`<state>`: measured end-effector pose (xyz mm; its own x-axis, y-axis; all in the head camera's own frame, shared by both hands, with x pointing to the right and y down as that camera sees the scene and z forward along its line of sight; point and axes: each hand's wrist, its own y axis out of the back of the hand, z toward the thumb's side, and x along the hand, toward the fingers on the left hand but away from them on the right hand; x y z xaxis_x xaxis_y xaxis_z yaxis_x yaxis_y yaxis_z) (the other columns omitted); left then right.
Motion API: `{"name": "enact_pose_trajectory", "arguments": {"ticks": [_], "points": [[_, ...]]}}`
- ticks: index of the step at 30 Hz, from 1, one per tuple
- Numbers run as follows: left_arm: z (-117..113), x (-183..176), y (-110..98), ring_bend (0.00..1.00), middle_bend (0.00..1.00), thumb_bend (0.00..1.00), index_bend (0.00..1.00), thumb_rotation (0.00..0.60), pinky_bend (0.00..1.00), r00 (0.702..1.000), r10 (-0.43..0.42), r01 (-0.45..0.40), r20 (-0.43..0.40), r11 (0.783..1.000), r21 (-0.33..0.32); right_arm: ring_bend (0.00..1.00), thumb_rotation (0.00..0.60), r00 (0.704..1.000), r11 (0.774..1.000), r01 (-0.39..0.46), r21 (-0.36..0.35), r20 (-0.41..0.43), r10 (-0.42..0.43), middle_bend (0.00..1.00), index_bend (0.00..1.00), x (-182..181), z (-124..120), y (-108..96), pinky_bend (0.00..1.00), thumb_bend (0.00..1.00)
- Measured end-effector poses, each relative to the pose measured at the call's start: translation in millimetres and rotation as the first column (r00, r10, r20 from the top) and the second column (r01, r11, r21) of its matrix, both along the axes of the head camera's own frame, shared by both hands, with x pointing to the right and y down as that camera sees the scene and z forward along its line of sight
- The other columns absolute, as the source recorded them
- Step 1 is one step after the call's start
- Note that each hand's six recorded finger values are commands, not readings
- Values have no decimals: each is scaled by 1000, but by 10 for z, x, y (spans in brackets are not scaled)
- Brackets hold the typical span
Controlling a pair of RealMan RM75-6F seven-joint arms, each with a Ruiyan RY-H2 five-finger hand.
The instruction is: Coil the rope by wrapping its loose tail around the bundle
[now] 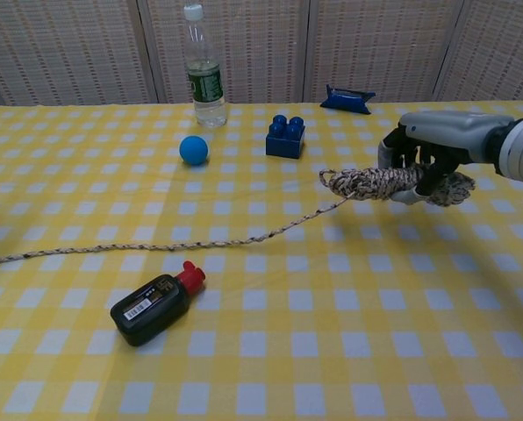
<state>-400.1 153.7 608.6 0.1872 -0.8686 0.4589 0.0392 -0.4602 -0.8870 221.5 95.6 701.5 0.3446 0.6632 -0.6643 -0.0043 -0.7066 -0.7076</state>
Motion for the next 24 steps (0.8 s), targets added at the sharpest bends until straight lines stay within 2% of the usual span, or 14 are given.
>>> {"name": "enact_pose_trajectory", "arguments": {"ticks": [3,8,14,24], "points": [[158,17,-50,690,698,263,443,600,757,1000,8,-6,26,999,-46,454,600,1000,1000,-16,9,17,16,583,607,-16,-38,-43,451,374],[375,26,-81,793,821,263,481,600,867,998,-5,11,58,995,-100,462,600,998,999,-40,16,48,39,587,610,-39,-76,-81,459,374],[500,70,10,848,891,263,504,600,912,998,-9,18,67,990,-140,467,600,993,997,-73,16,92,71,592,617,-57,-106,-117,466,374],[685,227,170,868,915,263,543,600,924,999,-10,19,52,986,-165,476,600,988,995,-96,16,123,94,596,628,-8,-96,-139,468,382]]}}
